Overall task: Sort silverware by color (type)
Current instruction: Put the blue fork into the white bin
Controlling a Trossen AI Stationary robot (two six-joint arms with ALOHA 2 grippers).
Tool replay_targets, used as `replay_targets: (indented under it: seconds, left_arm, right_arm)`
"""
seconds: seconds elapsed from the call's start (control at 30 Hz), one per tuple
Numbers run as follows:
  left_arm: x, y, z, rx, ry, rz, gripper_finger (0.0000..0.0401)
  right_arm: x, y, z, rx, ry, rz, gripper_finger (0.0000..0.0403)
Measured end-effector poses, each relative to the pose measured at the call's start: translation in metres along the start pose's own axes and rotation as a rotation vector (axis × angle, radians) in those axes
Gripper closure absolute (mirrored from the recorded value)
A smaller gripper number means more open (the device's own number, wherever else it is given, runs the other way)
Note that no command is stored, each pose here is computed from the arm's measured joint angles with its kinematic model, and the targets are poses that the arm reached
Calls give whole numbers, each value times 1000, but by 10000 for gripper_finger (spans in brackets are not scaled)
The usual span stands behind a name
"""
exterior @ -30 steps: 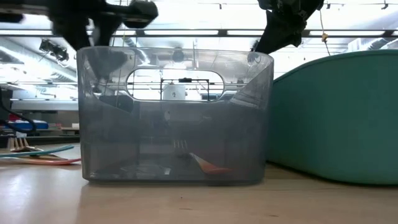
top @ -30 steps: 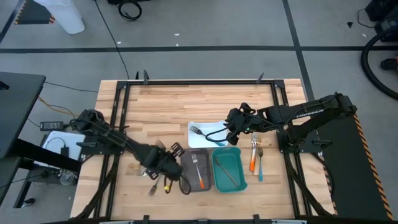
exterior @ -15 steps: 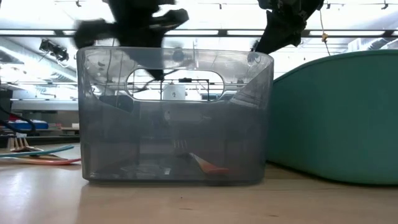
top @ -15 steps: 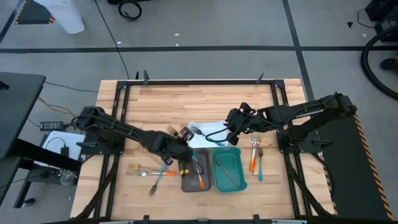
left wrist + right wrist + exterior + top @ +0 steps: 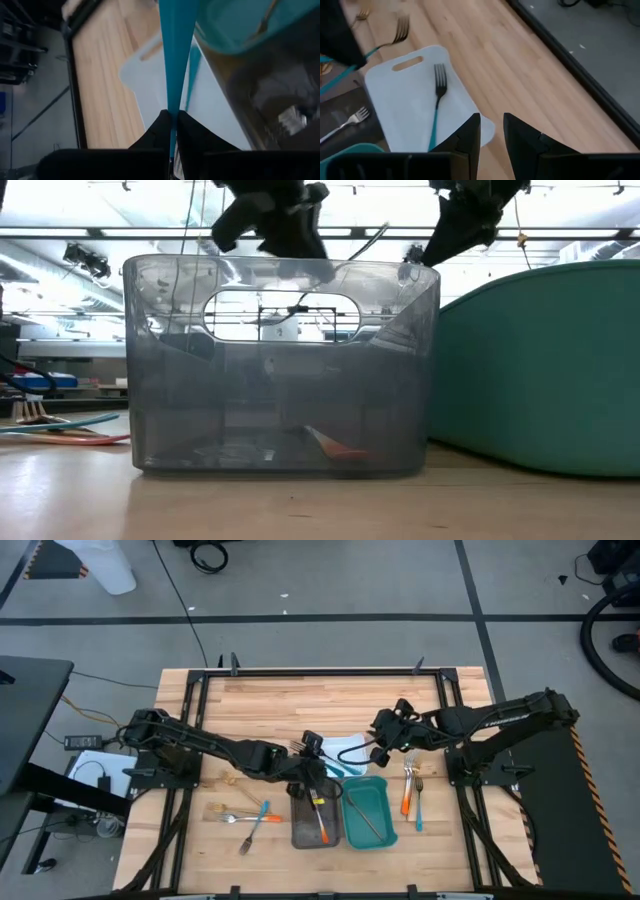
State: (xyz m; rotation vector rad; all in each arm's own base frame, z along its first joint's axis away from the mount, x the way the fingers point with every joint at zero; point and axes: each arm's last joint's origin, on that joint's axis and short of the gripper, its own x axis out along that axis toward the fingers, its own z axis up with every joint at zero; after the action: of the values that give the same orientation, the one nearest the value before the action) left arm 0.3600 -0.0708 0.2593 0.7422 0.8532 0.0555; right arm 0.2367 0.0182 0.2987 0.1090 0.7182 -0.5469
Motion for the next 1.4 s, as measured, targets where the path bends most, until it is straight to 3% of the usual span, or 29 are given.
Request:
replay_targets:
  seconds: [0.13, 0.3, 0.5, 0.87, 1.13, 1.4]
  left_arm:
    - [2, 6, 6, -68, -78, 2, 379]
    - [14, 22, 3, -251, -148, -66, 379]
    - [33, 34, 0, -314, -184, -29, 379]
    - [79, 23, -16, -52, -83, -59, 378]
    - [86, 34, -30, -52, -101, -189, 378]
    - [96, 25, -34, -17, -86, -256, 378]
  right_arm:
    - [-13, -9, 0, 51, -42, -44, 308]
    - [-27, -12, 0, 71, -96, -61, 308]
    - [-31, -9, -3, 50, -103, -55, 308]
    - [-29, -10, -2, 30, -103, -68, 308]
    - [-29, -10, -2, 30, -102, -66, 308]
    - [-29, -10, -2, 33, -101, -62, 308]
